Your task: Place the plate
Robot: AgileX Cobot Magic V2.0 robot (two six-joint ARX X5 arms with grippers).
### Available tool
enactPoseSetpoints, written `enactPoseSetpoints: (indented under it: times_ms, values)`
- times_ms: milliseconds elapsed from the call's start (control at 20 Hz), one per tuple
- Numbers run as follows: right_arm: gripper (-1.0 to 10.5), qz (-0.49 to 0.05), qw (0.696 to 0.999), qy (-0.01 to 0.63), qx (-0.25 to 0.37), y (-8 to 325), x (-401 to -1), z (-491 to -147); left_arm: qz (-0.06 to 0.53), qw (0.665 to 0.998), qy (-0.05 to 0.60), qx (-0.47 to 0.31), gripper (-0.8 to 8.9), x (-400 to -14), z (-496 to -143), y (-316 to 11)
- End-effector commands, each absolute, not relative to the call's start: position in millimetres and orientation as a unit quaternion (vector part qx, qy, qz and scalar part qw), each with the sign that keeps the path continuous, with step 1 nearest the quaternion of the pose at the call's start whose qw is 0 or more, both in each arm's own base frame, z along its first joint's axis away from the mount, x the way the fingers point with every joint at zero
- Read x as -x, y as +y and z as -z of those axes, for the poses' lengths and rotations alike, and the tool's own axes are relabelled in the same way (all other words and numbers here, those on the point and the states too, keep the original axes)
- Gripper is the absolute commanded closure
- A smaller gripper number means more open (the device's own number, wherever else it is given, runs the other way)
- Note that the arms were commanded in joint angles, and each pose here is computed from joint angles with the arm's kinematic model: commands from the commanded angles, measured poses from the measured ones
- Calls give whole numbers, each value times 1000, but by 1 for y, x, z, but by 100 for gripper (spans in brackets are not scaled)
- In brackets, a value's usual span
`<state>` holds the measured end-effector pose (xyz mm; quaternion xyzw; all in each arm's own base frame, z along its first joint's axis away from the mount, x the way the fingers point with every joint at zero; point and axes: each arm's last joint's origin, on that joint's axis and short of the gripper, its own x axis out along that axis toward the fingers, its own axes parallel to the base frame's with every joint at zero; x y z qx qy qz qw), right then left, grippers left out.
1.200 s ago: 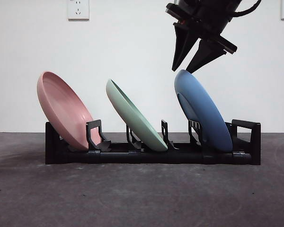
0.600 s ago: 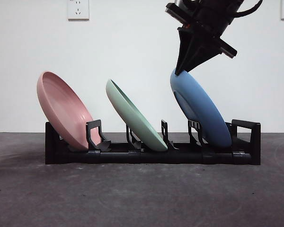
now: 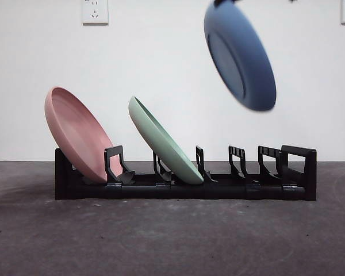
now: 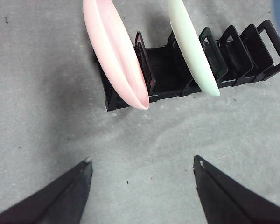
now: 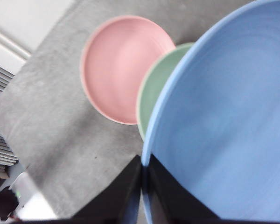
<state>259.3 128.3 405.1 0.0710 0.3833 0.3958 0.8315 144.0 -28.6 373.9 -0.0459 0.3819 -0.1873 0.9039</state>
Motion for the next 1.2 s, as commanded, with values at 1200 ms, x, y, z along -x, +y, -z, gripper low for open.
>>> enactPoseSetpoints:
  times_ms: [1200]
  values:
    - [935, -403, 809, 328, 273, 187, -48, -265, 189, 908, 370, 47, 469, -145, -380, -29]
